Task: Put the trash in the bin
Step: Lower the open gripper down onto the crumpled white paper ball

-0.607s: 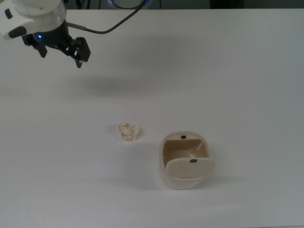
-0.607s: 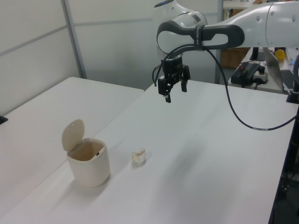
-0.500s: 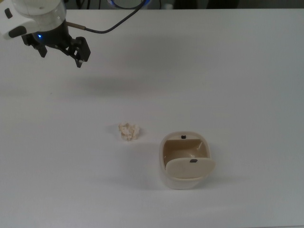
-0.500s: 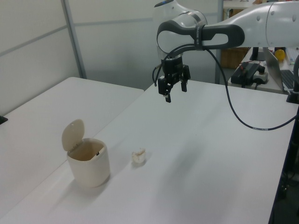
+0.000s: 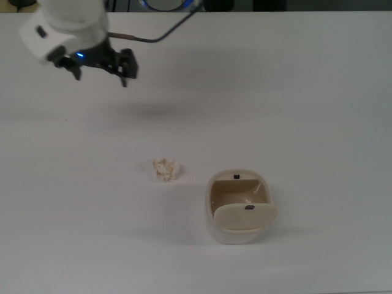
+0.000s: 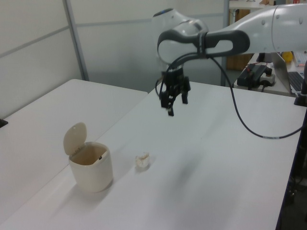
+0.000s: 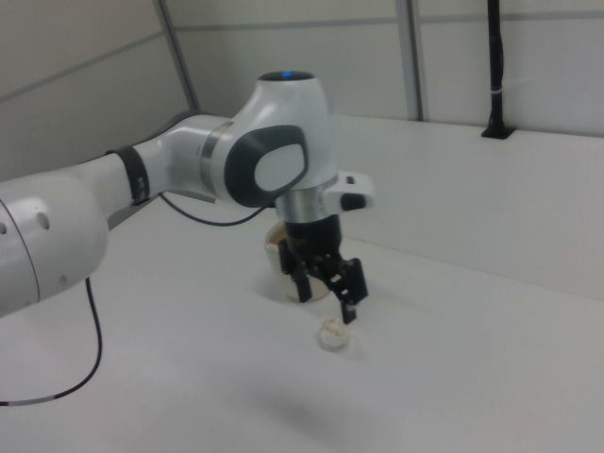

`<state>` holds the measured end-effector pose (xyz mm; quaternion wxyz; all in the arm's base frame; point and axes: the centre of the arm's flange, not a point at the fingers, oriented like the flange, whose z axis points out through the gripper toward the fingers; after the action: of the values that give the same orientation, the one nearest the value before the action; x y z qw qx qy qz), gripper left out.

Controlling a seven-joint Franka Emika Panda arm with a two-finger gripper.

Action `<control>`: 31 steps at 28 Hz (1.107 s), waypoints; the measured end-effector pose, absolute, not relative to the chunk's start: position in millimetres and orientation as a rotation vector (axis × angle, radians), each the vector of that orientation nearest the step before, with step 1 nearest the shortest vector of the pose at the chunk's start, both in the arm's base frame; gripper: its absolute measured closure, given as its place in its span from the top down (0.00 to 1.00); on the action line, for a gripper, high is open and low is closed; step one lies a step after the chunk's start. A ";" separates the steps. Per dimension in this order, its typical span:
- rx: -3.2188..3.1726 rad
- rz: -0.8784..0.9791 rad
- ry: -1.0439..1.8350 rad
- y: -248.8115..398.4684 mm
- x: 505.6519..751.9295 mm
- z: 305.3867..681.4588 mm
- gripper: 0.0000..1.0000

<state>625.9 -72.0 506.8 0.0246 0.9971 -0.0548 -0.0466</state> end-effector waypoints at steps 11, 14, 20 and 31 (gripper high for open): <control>3.095 0.007 -0.165 -2.0 658.8 447.3 1.00; 3.085 0.031 -0.175 11.8 667.5 428.3 1.00; 3.054 0.093 -0.180 31.0 681.1 397.6 1.00; 2.990 0.132 -0.188 42.7 693.6 348.7 1.00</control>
<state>693.6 42.7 348.7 0.0711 0.9945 -0.0626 0.0438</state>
